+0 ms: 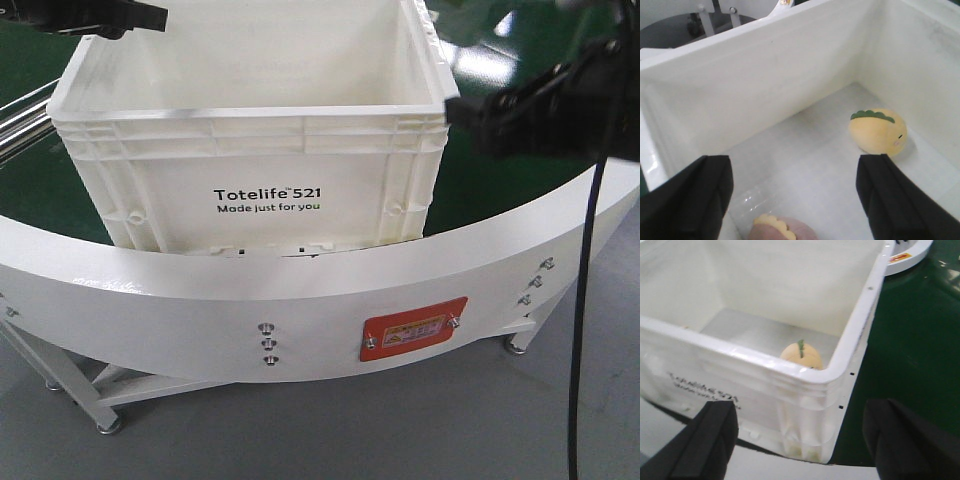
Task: Place moving items into box and shelve
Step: 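Lower both grippers onto the tote's side rims and clamp them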
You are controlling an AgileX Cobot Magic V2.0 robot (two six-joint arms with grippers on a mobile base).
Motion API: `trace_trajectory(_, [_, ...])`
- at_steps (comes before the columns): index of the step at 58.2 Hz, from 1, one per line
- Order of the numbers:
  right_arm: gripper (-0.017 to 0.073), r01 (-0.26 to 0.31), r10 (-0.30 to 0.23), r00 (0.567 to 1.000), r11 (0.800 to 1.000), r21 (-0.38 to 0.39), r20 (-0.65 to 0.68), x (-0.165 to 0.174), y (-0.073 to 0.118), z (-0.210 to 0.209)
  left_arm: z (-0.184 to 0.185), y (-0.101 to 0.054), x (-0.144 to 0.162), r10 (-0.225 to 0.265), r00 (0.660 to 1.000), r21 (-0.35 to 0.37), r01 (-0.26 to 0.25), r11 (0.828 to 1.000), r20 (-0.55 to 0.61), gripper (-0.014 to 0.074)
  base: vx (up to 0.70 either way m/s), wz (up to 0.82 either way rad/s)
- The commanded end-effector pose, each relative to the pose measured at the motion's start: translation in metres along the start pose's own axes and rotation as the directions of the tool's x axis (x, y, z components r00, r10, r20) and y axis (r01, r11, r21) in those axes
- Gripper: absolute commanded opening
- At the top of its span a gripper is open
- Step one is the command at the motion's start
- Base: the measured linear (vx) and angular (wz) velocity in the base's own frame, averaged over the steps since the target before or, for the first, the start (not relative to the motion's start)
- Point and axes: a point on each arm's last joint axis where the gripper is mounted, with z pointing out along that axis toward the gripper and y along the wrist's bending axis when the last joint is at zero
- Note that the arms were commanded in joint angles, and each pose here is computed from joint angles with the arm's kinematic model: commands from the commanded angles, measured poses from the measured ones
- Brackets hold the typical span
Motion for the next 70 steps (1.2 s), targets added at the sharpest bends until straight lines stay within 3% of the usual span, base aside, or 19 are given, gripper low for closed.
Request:
trace_trajectory(1, [0.0557,-0.058,0.053,0.994,0.996,0.061,0.091,-0.030,-0.018,-0.007,-0.034,-0.003,-0.026,-0.032,0.996,-0.087,0.039,0.995,0.078,0.0605,0.00,0.00])
trace_trajectory(2, [0.0557,-0.063,0.056,0.995,0.996,0.069,0.088,-0.034,-0.021,-0.008,-0.037,-0.001,-0.028,-0.024,0.997,-0.112,0.032,0.993,0.069,0.0605,0.00,0.00])
trace_trajectory(8, [0.0557,-0.059,0.056,0.998,0.995,0.080,0.038,-0.054,-0.029,0.007,-0.053,0.007,-0.036,-0.090,0.995,-0.225,0.095,0.970,0.034,0.0597,0.00,0.00])
trace_trajectory(16, [0.0557,-0.052,0.054,0.998,0.996,0.072,-0.019,-0.083,-0.033,0.033,-0.062,0.008,-0.040,-0.118,0.993,-0.295,0.119,0.948,0.020,0.0594,0.00,0.00])
trace_trajectory(23, [0.0557,-0.049,0.055,0.995,0.996,0.069,-0.084,-0.103,-0.038,0.060,-0.054,0.001,-0.039,-0.108,0.994,-0.300,0.100,0.949,-0.010,0.0594,0.00,0.00])
trace_trajectory(32, [0.0557,-0.062,0.071,0.985,0.996,0.064,-0.160,-0.117,-0.042,0.087,-0.038,0.003,-0.036,-0.182,0.983,-0.325,0.166,0.931,-0.020,0.0594,0.00,0.00])
trace_trajectory(36, [0.0557,-0.066,0.078,0.980,0.995,0.069,-0.185,-0.120,-0.045,0.098,-0.031,0.005,-0.033,-0.190,0.981,-0.324,0.168,0.931,-0.038,0.0594,0.00,0.00])
trace_trajectory(48, [0.0557,-0.076,0.101,0.961,0.991,0.108,-0.257,-0.114,-0.051,0.132,-0.013,0.012,-0.040,-0.219,0.969,-0.320,0.174,0.931,-0.111,0.0594,0.00,0.00])
trace_trajectory(58, [0.0557,-0.086,0.113,0.957,0.990,0.111,-0.267,-0.109,-0.053,0.149,-0.003,0.017,-0.046,-0.269,0.950,-0.324,0.208,0.923,-0.157,0.0594,0.00,0.00])
trace_trajectory(70, [0.0557,-0.077,0.106,0.955,0.990,0.115,-0.276,-0.103,-0.053,0.163,0.009,0.025,-0.039,-0.292,0.937,-0.371,0.205,0.906,-0.193,0.0594,0.00,0.00])
